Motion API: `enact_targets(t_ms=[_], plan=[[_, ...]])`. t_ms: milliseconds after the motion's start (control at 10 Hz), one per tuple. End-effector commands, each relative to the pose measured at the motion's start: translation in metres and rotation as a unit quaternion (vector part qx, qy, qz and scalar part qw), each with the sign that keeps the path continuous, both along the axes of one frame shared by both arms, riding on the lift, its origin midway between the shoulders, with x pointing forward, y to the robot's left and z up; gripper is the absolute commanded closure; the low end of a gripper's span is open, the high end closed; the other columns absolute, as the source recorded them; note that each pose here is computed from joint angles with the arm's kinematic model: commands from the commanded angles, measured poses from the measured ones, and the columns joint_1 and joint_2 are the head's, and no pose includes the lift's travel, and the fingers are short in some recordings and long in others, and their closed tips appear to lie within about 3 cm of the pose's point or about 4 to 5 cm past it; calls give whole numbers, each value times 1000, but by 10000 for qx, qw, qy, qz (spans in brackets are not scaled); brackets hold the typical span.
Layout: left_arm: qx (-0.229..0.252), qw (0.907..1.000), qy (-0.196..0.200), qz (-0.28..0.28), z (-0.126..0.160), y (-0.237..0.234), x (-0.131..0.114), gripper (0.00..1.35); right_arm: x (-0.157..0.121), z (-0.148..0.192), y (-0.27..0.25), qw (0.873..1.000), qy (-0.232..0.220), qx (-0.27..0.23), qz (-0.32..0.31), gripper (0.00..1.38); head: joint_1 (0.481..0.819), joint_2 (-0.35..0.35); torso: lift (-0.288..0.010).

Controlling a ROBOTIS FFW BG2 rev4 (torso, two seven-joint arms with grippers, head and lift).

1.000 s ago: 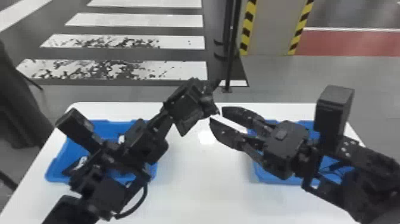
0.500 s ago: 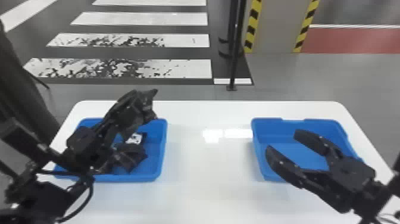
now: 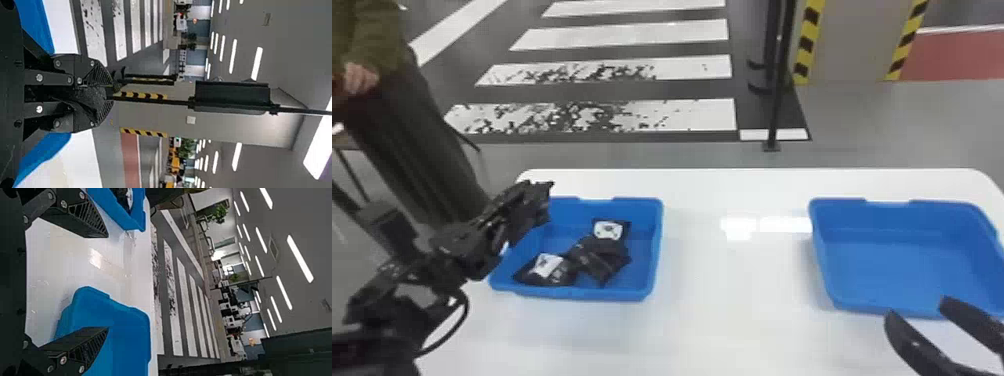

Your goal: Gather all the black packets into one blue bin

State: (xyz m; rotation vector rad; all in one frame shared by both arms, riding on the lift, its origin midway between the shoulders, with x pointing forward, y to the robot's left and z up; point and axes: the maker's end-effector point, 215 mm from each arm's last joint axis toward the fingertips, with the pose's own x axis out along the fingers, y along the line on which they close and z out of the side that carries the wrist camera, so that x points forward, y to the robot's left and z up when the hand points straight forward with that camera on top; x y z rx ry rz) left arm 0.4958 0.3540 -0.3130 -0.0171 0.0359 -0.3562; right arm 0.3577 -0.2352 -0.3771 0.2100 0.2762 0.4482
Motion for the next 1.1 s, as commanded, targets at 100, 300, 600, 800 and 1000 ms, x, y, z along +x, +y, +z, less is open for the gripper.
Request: enact_targets(t_ms=[100, 300, 600, 800, 1000], plan=[[106, 9994, 233, 221, -26, 18, 9, 98, -10, 4, -41, 9950, -488, 194, -853, 202, 695, 153, -110], [-6, 9999, -86, 97, -14, 2, 2, 163, -27, 13, -71, 9870, -716, 6, -1438, 202, 695, 117, -110], [-347, 9971, -650, 173, 15, -28, -67, 222, -49, 28, -97, 9769, -1018, -223, -1867, 202, 695, 31, -110], [-333, 9937, -883, 599, 39, -32, -135, 226, -58, 31, -109, 9708, -1187, -342, -2057, 202, 695, -9, -110], [-302, 9909, -691, 1118, 39, -23, -185, 251, -71, 28, -109, 9708, -1129, -540, -2048, 197, 695, -28, -110]])
